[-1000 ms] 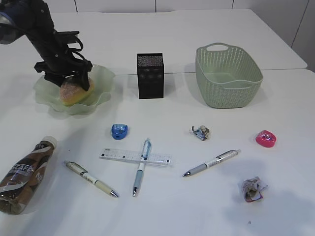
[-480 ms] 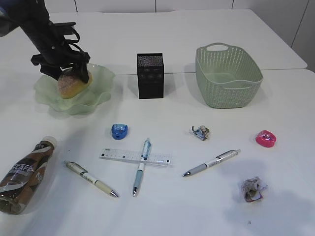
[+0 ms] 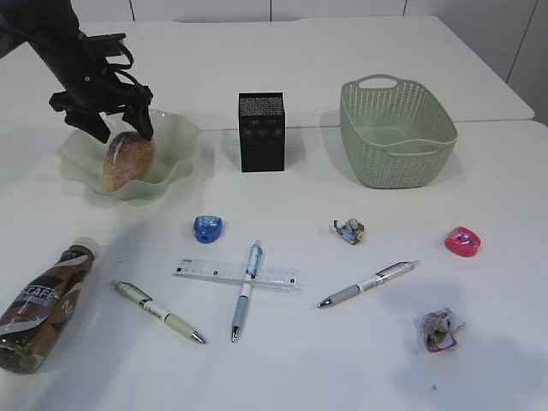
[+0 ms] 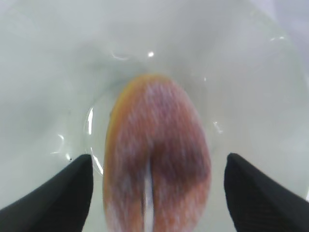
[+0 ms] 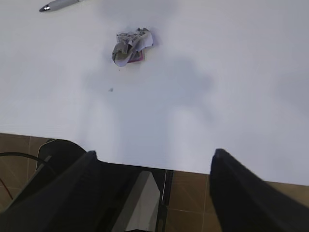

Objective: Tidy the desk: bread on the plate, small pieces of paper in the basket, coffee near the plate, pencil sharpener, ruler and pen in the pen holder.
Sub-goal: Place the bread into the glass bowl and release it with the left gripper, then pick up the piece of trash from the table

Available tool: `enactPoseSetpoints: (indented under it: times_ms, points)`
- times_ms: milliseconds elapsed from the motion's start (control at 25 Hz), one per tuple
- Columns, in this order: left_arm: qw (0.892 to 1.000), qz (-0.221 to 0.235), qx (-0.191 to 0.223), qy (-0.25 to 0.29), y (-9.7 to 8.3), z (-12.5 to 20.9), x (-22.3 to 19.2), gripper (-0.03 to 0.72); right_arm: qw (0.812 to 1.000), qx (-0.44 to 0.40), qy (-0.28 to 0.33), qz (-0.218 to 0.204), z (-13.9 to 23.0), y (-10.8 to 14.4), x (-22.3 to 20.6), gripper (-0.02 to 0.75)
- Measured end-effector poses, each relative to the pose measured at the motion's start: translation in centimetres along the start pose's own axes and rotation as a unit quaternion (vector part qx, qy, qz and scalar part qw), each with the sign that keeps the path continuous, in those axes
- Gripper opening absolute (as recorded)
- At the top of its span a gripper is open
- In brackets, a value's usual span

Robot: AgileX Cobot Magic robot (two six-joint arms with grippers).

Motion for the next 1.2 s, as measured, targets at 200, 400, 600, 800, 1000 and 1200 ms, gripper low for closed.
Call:
enactPoseSetpoints:
  times_ms: [200,400,600,800,1000,1200]
  points:
    - [1.0,0.001,0.0,0.0,0.0,0.0,0.0,0.608,1.0,0.0,0.008,0.0,0.3,0.0,0.0,0.551]
    - [1.0,0.001,0.001,-0.002,0.1,-0.1,0.2,0.609,1.0,0.0,0.008,0.0,0.3,0.0,0.0,0.551]
    - [0.999,0.015,0.007,-0.029,-0.4,-1.1,3.0,0.602,1.0,0.0,0.01,0.0,0.3,0.0,-0.1,0.552]
    - [0.998,0.016,0.017,-0.061,0.1,-1.9,7.3,0.594,0.999,-0.002,0.035,0.002,0.1,-0.1,-1.0,0.551]
    - [0.998,0.004,0.026,-0.06,1.3,-0.9,10.5,0.589,0.999,-0.004,0.053,0.003,-0.1,-0.1,-1.8,0.551]
    - [0.997,-0.026,0.001,-0.078,1.7,-0.2,14.8,0.549,0.999,-0.007,0.044,-0.004,-0.7,0.1,-1.7,0.552]
Point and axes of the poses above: a point on each arm's last joint axis where the gripper is mounted, x pointing back along that axis away from the gripper, y along the wrist's bending axis when the last joint is at zero, z = x × y, the point moved 8 cm from there along -x, pointing out along that axis toward the gripper, and after that the axes turned 2 degrees about -x, right-handed, at the moved point
